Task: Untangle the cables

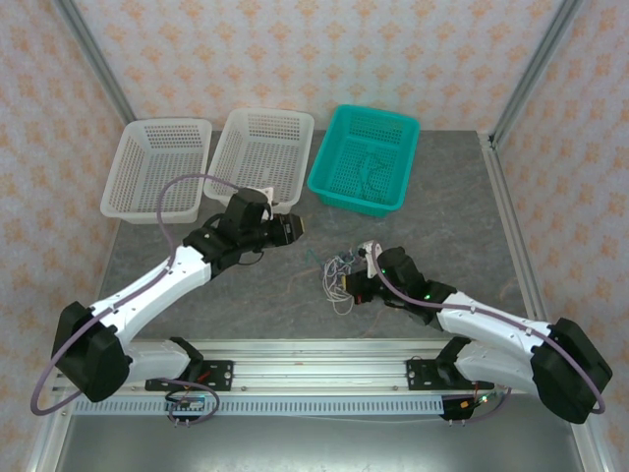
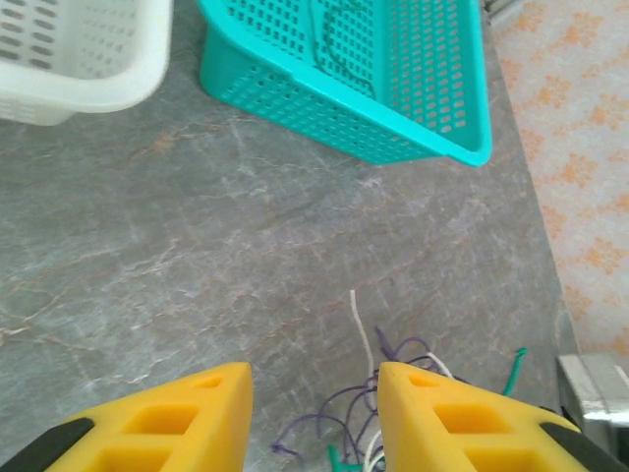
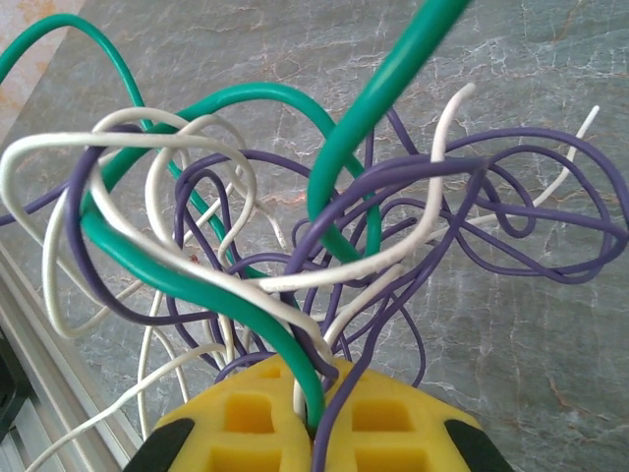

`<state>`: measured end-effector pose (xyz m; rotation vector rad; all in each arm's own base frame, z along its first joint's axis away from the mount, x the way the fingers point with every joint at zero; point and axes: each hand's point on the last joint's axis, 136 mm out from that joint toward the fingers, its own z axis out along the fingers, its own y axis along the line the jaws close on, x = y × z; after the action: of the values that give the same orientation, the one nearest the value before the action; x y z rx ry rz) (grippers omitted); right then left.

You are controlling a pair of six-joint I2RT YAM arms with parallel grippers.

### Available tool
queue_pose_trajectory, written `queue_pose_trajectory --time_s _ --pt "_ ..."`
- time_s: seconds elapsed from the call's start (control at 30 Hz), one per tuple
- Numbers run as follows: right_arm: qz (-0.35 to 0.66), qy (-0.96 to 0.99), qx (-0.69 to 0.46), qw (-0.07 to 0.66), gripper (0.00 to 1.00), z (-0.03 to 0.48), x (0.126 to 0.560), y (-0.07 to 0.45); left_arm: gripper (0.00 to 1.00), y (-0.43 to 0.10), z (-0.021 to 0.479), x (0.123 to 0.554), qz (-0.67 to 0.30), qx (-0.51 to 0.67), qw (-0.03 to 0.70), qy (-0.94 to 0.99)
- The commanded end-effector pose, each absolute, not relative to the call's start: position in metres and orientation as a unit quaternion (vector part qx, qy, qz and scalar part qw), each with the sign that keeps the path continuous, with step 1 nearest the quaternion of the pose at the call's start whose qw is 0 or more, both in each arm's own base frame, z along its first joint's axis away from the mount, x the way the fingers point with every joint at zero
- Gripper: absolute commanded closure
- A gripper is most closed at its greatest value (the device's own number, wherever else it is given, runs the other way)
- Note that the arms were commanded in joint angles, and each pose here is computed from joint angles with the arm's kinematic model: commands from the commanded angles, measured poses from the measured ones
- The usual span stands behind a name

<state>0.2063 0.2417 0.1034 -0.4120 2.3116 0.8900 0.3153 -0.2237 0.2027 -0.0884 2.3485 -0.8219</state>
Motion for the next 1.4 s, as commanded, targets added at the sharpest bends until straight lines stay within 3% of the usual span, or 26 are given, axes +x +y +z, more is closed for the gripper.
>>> queue_pose_trajectory --time_s 0.0,0.33,0.57,0.63,0.7,0.77,0.83,0.93,1.0,1.13,1.23,1.37 --pt "0.349 0.86 -0.168 0.332 1.0 0.12 0.21 0.246 0.61 -0.241 0.196 0.313 -0.329 -0.007 0.281 0.901" --pt "0.324 0.859 -0.147 0.367 1.0 0.125 0.221 0.236 0.64 -0.266 0.156 0.296 -0.354 0.019 0.187 0.916" --pt "0.32 0.861 -0.143 0.369 1.0 0.123 0.222 0.234 0.95 -0.275 0.156 0.293 -0.355 0.034 0.187 0.915" --pt "0.317 0.863 -0.14 0.369 1.0 0.121 0.223 0.233 0.9 -0.276 0.161 0.293 -0.361 0.038 0.191 0.912" --pt "0.317 0.863 -0.139 0.369 1.0 0.12 0.222 0.232 0.7 -0.283 0.167 0.291 -0.383 0.049 0.187 0.903" --pt "0.318 0.862 -0.137 0.37 1.0 0.12 0.223 0.232 0.67 -0.291 0.17 0.288 -0.398 0.059 0.18 0.898" --pt "0.32 0.861 -0.134 0.373 1.0 0.121 0.223 0.232 0.73 -0.292 0.167 0.286 -0.389 0.063 0.177 0.902" --pt "0.323 0.859 -0.133 0.375 1.0 0.123 0.224 0.233 0.9 -0.289 0.16 0.288 -0.373 0.056 0.179 0.909" --pt "0.321 0.86 -0.129 0.376 1.0 0.122 0.224 0.231 1.0 -0.285 0.162 0.291 -0.364 0.05 0.192 0.91" --pt "0.293 0.871 -0.08 0.386 0.99 0.109 0.23 0.214 1.0 -0.262 0.192 0.3 -0.35 0.03 0.272 0.896" --pt "0.213 0.892 0.046 0.395 0.98 0.082 0.24 0.168 1.0 -0.222 0.22 0.307 -0.315 -0.013 0.346 0.884" --pt "0.145 0.893 0.192 0.38 0.91 0.043 0.23 0.113 1.0 -0.174 0.232 0.306 -0.246 -0.054 0.387 0.887"
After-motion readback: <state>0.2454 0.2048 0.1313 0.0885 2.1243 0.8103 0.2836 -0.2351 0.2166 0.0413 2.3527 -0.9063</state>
